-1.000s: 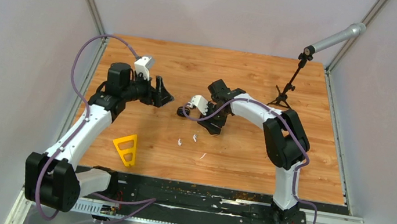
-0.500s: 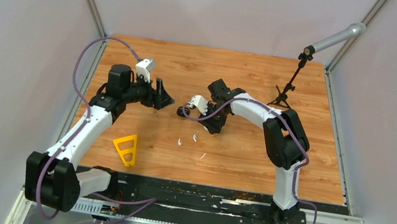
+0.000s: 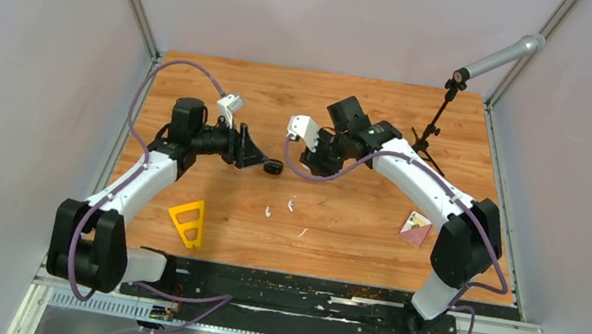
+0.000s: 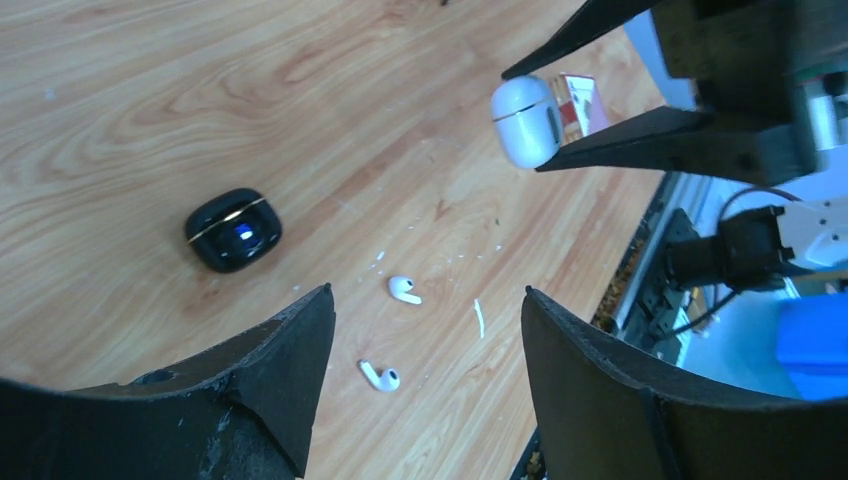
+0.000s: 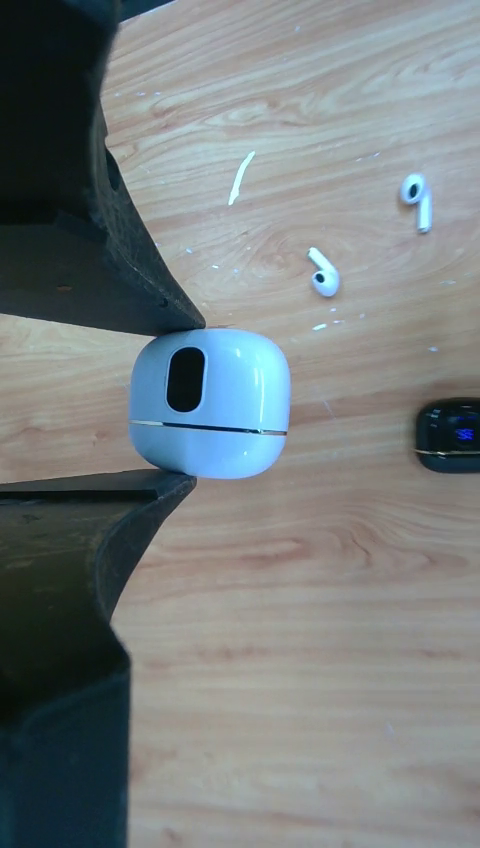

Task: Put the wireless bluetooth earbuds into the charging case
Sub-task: Pick up the charging case from the center of the board, then pass from the right arm to the left

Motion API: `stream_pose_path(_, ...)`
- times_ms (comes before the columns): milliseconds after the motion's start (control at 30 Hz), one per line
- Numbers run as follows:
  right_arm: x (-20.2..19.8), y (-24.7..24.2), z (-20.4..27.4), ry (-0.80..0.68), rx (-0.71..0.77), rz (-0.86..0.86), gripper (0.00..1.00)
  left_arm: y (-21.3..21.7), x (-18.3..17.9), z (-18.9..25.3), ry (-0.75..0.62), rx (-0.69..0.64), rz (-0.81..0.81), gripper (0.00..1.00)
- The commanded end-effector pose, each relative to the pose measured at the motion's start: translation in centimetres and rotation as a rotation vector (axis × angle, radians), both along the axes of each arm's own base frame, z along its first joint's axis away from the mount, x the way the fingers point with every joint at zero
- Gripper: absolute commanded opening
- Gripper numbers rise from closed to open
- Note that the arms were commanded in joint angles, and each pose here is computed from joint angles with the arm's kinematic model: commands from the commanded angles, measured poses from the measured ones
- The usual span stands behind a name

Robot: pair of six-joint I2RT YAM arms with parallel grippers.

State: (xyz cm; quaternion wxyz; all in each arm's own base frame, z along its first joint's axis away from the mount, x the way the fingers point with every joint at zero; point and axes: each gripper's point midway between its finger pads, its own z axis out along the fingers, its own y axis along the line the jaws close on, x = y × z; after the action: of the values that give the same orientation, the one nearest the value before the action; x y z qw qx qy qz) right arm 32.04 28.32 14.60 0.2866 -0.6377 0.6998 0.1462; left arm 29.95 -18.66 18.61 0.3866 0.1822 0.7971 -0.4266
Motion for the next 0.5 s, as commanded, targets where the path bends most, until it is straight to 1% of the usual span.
stream_pose_path(0, -1.0, 1.9, 4.3, -0.067, 0.077, 0.078, 0.33, -3.1, -0.8, 2.5, -0.111, -0.070, -0.194, 0.75)
stream_pose_path(67, -1.2, 2.6, 5.4, -0.088, 0.092, 0.093, 0.33, -4.0, -1.3, 2.2, -0.119, -0.022, -0.253, 0.76)
stream_pose_path(100, -1.3, 3.0, 5.9, -0.106, 0.100, 0.101, 0.33, -4.4, -1.5, 2.3, -0.103, -0.028, -0.269, 0.76)
stream_pose_path(200, -1.6, 4.0, 7.2, -0.157, 0.112, 0.128, 0.33, -5.7, -1.1, 3.0, -0.017, -0.115, -0.288, 0.73)
stream_pose_path(300, -1.9, 4.6, 8.0, -0.196, 0.118, 0.149, 0.33, -6.5, -0.3, 4.1, -0.006, -0.177, -0.286, 0.72)
stream_pose_path(467, -1.8, 5.1, 9.5, -0.241, 0.152, 0.143, 0.33, -7.2, 0.3, 4.1, 0.018, -0.174, -0.269, 0.69)
